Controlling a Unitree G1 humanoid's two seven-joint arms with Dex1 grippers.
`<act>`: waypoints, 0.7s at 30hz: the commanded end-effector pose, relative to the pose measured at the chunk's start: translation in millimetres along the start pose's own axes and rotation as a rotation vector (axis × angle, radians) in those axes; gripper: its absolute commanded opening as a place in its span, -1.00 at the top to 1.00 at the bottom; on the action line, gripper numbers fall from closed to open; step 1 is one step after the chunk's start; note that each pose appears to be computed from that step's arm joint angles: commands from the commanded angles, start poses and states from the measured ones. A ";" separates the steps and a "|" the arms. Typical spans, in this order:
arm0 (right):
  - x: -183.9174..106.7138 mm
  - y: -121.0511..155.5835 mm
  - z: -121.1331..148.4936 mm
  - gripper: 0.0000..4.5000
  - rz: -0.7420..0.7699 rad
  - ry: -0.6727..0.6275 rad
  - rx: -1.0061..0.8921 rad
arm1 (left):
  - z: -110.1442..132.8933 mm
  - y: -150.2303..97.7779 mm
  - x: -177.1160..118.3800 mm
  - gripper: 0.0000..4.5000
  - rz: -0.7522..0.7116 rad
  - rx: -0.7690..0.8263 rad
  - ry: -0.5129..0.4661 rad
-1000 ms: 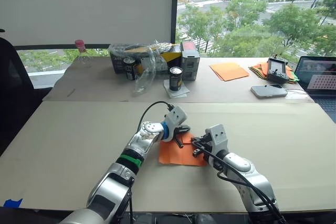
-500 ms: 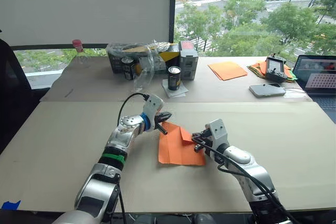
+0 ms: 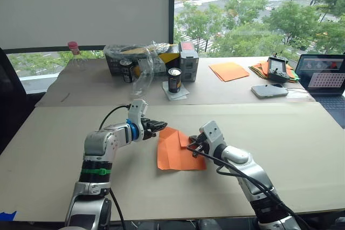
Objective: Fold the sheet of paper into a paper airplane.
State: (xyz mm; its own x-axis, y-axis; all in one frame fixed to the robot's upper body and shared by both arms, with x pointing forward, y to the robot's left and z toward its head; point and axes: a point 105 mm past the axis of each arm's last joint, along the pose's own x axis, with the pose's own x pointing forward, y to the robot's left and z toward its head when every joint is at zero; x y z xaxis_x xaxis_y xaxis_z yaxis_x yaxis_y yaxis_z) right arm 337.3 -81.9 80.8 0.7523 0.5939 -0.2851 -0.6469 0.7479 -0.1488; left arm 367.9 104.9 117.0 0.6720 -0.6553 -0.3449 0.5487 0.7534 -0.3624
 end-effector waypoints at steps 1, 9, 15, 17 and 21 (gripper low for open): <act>3.8 10.1 -11.1 1.00 0.043 0.045 0.012 | -0.1 -1.1 -4.3 -0.11 0.018 -0.020 -0.008; 2.6 10.6 -14.4 1.00 0.034 0.050 0.016 | -2.8 -6.6 -5.4 0.26 0.028 -0.021 -0.008; 2.6 4.5 -5.1 1.00 0.009 0.029 0.007 | 2.0 -16.1 -6.1 0.99 -0.009 0.021 -0.017; 1.9 0.8 3.2 1.00 -0.007 0.008 0.001 | 4.7 -20.9 -5.5 0.99 -0.031 0.068 -0.021; -2.4 -9.2 29.7 1.00 -0.047 -0.054 -0.022 | 12.2 -23.0 -1.8 0.99 -0.034 0.334 -0.025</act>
State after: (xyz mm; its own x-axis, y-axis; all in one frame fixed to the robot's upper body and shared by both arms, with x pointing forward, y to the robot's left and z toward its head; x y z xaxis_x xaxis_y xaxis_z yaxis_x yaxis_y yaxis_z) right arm 341.5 -82.7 87.5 0.7652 0.5750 -0.2895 -0.6301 0.7612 -0.1537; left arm 356.9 95.2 118.6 0.6535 -0.6629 -0.3652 0.6368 0.7424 -0.2081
